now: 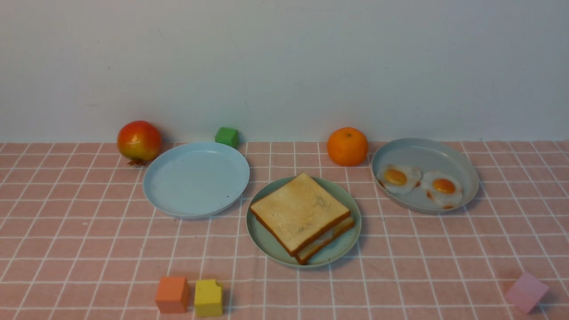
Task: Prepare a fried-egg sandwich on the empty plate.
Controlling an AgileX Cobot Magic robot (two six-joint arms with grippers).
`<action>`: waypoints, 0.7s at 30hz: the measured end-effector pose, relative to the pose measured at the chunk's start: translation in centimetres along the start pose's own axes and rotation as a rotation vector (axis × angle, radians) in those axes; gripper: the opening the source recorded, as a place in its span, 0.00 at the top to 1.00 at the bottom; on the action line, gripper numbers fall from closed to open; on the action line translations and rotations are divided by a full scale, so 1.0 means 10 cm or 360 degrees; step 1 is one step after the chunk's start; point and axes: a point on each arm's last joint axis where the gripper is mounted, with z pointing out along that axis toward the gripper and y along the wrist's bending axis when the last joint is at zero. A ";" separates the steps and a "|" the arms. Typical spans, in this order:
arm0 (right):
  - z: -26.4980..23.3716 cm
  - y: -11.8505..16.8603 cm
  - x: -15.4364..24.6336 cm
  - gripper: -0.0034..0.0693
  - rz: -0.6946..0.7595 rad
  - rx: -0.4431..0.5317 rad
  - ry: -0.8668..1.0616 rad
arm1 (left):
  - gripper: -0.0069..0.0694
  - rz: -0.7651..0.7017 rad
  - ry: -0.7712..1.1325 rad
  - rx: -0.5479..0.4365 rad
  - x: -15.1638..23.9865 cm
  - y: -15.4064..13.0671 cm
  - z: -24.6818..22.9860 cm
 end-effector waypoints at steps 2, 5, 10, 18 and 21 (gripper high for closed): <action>0.00 0.00 0.00 0.93 0.0000 0.0000 0.0000 | 0.89 0.0000 0.0000 0.0000 0.00 0.00 0.00; 0.00 0.00 0.00 0.92 0.0000 0.0000 0.0000 | 0.89 0.0000 0.0000 0.0000 0.00 0.00 0.00; 0.00 0.00 0.00 0.91 0.0002 -0.0001 0.0000 | 0.89 0.0000 0.0000 0.0000 0.00 0.00 0.00; 0.00 0.00 0.00 0.90 0.0002 -0.0001 0.0000 | 0.89 0.0000 0.0000 0.0000 0.00 0.00 0.00; 0.00 0.00 0.00 0.90 0.0002 -0.0001 0.0000 | 0.89 0.0000 0.0000 0.0000 0.00 0.00 0.00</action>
